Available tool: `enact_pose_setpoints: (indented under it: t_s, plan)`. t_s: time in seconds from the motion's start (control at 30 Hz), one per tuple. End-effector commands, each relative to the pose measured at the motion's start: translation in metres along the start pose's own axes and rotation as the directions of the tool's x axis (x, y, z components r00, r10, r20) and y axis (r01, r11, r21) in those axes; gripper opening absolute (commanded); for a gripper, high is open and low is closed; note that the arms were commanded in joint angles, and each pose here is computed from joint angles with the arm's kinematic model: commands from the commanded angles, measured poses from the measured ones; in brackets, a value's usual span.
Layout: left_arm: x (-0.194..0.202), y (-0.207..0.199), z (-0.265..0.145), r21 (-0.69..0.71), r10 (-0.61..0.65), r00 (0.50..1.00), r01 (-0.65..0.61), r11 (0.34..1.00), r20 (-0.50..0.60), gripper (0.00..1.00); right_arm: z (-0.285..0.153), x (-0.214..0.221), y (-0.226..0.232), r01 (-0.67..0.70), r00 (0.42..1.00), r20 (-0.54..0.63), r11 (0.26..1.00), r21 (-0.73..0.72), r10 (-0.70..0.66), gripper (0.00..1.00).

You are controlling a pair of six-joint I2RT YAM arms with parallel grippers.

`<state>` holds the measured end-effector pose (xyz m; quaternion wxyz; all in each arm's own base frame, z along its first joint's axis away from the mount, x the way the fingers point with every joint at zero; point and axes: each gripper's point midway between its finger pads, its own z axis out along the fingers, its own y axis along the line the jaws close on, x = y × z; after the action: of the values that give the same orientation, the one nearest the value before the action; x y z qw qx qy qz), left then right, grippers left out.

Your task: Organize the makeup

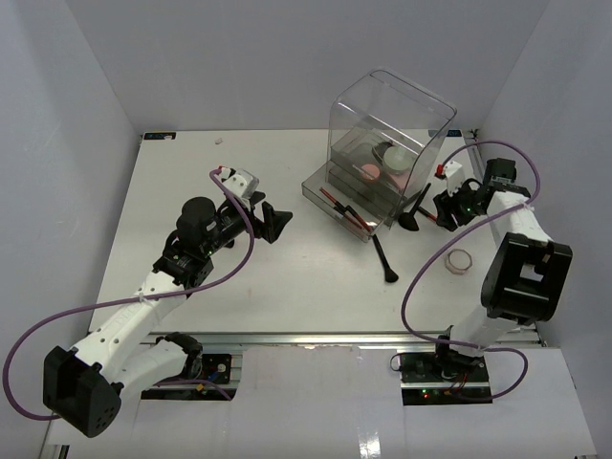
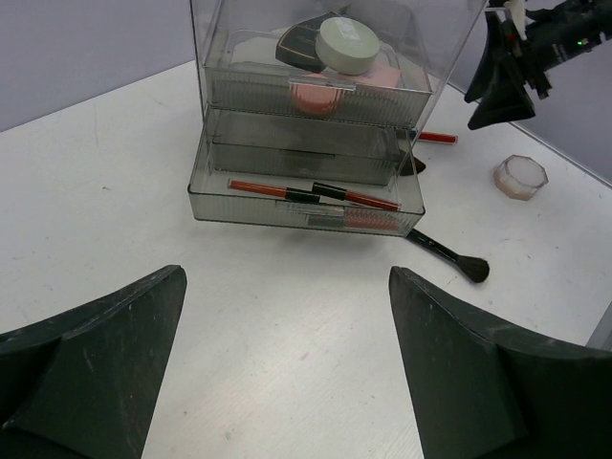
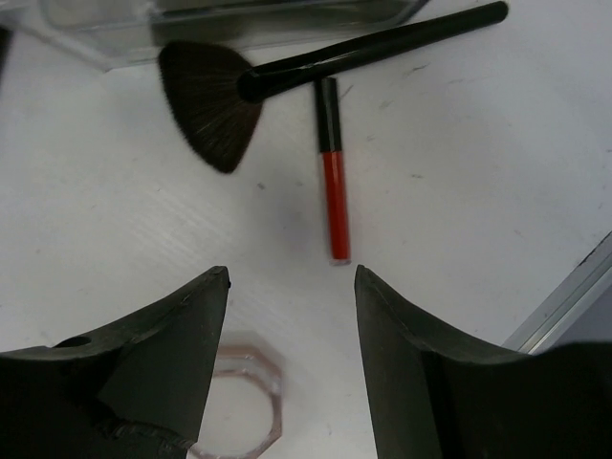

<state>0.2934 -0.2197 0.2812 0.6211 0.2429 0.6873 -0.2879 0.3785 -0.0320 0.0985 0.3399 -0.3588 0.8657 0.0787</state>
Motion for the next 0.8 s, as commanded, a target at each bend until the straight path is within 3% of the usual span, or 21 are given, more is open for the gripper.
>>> enact_pose_setpoints:
  t_s: [0.0,0.43,0.77]
  plan:
    - [-0.001,0.001,-0.002,-0.007,0.013,1.0,-0.012,1.0,0.005,0.98,0.015,-0.015,-0.038,-0.048,0.999,0.012,0.997,0.058,0.047,0.63]
    - [-0.002,-0.002,-0.001,0.009,0.008,1.0,-0.008,1.0,0.005,0.98,0.059,0.016,-0.044,-0.1,0.992,-0.071,0.995,0.009,0.101,0.62]
    - [0.001,-0.001,0.0,0.009,0.005,1.0,-0.005,1.0,-0.003,0.98,0.066,0.02,-0.042,-0.105,0.99,-0.093,0.994,0.007,0.105,0.54]
